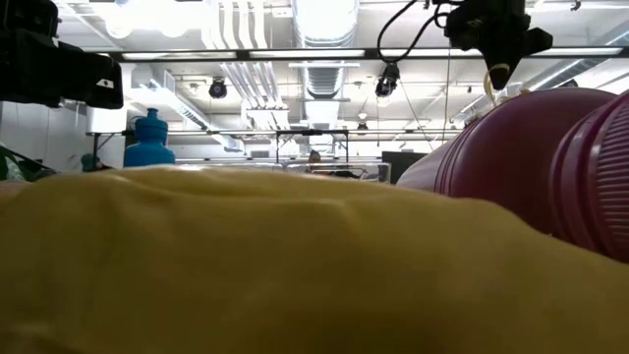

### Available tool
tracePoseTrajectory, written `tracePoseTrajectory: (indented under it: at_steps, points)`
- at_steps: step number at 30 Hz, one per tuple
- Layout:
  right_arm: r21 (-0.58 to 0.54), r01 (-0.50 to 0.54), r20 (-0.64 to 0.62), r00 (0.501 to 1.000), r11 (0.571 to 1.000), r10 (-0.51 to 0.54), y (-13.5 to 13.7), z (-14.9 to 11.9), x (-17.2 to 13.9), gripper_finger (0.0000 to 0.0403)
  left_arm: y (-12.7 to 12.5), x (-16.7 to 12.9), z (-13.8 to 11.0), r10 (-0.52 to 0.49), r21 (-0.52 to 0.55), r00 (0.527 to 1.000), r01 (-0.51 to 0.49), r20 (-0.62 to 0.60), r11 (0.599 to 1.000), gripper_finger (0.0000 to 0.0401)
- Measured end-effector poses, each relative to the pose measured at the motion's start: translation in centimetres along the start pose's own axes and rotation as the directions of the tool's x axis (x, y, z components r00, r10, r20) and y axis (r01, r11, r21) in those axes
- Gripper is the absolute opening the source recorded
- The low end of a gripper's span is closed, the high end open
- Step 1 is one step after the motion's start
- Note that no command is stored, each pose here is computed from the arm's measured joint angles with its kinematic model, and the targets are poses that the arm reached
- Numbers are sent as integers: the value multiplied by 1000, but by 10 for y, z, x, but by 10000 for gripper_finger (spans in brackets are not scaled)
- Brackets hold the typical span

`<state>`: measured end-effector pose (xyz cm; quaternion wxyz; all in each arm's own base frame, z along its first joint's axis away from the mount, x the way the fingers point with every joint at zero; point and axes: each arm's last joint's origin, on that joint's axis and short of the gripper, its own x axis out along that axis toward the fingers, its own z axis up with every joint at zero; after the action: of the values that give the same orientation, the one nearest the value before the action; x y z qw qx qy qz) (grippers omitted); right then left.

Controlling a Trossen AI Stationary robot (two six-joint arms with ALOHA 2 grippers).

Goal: Pick & Place Food Item
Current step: Put the yellow water bottle into the orange bin

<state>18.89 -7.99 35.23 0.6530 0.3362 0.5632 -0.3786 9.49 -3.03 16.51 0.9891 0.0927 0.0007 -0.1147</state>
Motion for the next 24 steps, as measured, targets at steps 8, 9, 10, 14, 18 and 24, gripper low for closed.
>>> tracePoseTrajectory:
  at_steps: [8,9,10,14,18,24]
  points:
    - [-3,10,-11,1000,1000,-10,1,3,3,12,0,0,0,0,0,1000,0,0,1000,1]
    - [-3,10,-11,1000,1000,-10,1,3,3,12,0,0,0,1,0,1000,-1,0,1000,1]
    - [-3,10,-12,1000,1000,-10,1,3,3,12,0,0,0,0,0,1000,0,0,1000,1]
    - [-10,8,-8,1000,1000,-8,1,4,3,12,0,0,0,0,0,1000,0,0,1000,1]
    - [-16,5,-4,1000,1000,-5,2,4,3,12,0,0,0,0,0,1000,0,0,1000,1]
    - [-15,1,1,1000,1000,-1,2,4,3,12,0,0,0,0,0,1000,0,0,1000,1]
